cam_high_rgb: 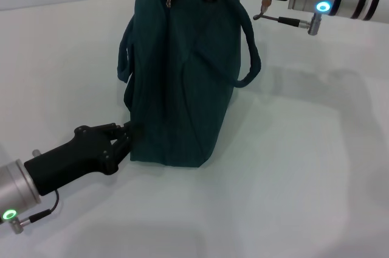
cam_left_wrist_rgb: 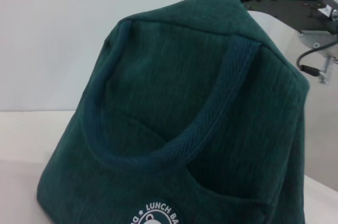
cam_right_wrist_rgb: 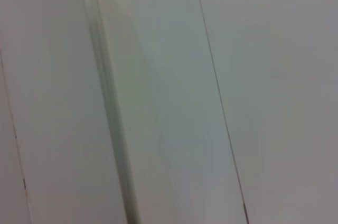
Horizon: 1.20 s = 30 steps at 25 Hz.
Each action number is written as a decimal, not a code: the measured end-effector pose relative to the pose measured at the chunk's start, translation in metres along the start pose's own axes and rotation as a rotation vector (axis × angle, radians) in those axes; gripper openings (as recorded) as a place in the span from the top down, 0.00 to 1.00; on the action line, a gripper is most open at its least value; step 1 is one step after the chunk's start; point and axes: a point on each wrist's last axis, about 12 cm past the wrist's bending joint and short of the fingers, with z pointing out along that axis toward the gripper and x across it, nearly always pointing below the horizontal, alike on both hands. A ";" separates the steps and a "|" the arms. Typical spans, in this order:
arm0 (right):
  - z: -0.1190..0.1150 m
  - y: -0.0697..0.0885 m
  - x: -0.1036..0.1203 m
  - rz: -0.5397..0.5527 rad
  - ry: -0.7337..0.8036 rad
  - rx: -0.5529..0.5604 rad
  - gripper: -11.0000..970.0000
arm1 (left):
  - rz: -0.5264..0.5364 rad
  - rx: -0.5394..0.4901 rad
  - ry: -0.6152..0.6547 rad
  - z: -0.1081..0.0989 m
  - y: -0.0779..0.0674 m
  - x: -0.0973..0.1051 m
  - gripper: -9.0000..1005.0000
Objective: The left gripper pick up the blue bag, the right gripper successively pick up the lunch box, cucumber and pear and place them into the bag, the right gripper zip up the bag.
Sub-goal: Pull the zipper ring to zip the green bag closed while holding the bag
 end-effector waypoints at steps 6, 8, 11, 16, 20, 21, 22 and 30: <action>0.000 0.000 -0.002 -0.005 -0.005 -0.002 0.98 | -0.016 -0.063 -0.041 0.003 0.004 0.001 0.92; 0.000 -0.001 -0.003 -0.006 -0.011 0.005 0.98 | -0.013 -0.059 -0.059 0.002 0.004 -0.001 0.92; -0.003 -0.003 -0.005 -0.007 -0.023 0.017 0.98 | 0.020 -0.038 -0.072 0.002 0.002 -0.003 0.92; -0.004 -0.005 -0.006 -0.021 -0.029 0.029 0.98 | 0.059 -0.004 -0.055 0.002 -0.002 -0.001 0.91; -0.007 -0.007 -0.006 -0.030 -0.034 0.046 0.97 | 0.101 0.020 -0.053 0.002 -0.006 0.001 0.89; -0.008 -0.009 -0.005 -0.035 -0.032 0.057 0.97 | 0.114 0.026 -0.059 0.001 -0.007 0.001 0.89; -0.008 -0.009 -0.005 -0.035 -0.032 0.057 0.97 | 0.114 0.026 -0.059 0.001 -0.007 0.001 0.88; -0.010 -0.012 -0.004 -0.050 -0.021 0.082 0.97 | 0.125 0.034 -0.056 -0.001 -0.008 0.003 0.85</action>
